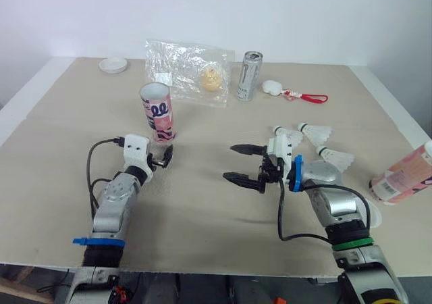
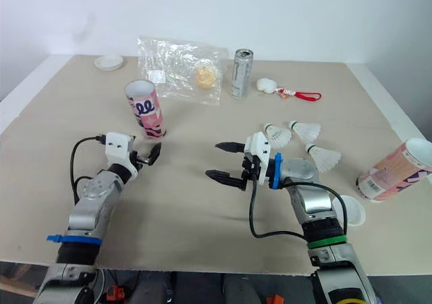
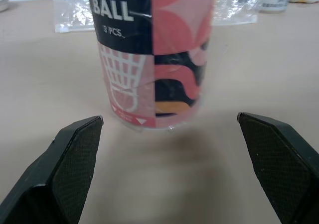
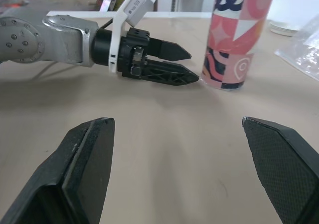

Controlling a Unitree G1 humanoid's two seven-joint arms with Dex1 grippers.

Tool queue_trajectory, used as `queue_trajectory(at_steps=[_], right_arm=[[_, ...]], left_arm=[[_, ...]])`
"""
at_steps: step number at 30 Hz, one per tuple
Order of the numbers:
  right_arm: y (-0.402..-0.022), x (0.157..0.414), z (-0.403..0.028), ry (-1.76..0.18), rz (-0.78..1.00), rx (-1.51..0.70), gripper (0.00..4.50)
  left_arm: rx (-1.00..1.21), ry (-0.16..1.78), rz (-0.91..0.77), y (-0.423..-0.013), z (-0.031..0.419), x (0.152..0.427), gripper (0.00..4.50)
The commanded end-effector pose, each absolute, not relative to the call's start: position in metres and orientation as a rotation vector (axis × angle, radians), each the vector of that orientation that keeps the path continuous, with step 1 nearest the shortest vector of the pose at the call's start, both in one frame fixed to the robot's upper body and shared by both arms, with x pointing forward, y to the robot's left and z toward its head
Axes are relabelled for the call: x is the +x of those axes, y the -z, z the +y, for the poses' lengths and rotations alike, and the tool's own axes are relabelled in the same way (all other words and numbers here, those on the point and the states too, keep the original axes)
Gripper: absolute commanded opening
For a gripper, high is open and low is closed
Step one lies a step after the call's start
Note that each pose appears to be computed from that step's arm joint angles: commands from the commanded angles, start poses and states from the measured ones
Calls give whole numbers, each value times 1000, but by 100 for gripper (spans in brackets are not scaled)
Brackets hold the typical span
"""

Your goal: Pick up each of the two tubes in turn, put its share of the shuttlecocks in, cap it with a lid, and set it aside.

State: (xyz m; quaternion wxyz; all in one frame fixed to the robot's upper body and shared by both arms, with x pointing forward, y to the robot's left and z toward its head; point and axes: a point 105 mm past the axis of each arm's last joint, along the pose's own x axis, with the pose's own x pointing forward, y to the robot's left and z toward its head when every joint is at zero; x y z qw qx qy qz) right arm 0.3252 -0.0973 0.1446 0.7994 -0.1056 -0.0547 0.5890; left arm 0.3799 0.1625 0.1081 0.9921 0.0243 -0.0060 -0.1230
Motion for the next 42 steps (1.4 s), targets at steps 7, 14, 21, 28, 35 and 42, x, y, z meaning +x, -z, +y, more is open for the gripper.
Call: queue_trajectory(at_steps=[7,14,21,28,35,42], right_arm=[[-156,330,-98,-1221,-171,-259,439],[-158,331,-101,-1189,-177,-265,439],[-158,330,-100,-1178,-179,-264,439],[-158,330,-102,-1170,-175,-272,439],[-160,329,-102,-1166,-178,-278,439],[-165,329,-101,-1158,-190,-237,439]], left_arm=[[84,276,-12,-113,155,406,450],[101,269,-21,-117,158,424,450],[109,262,-34,-123,164,438,450],[107,300,-45,-128,159,447,450],[101,328,-45,-133,155,454,450],[82,320,-56,-140,159,457,450]])
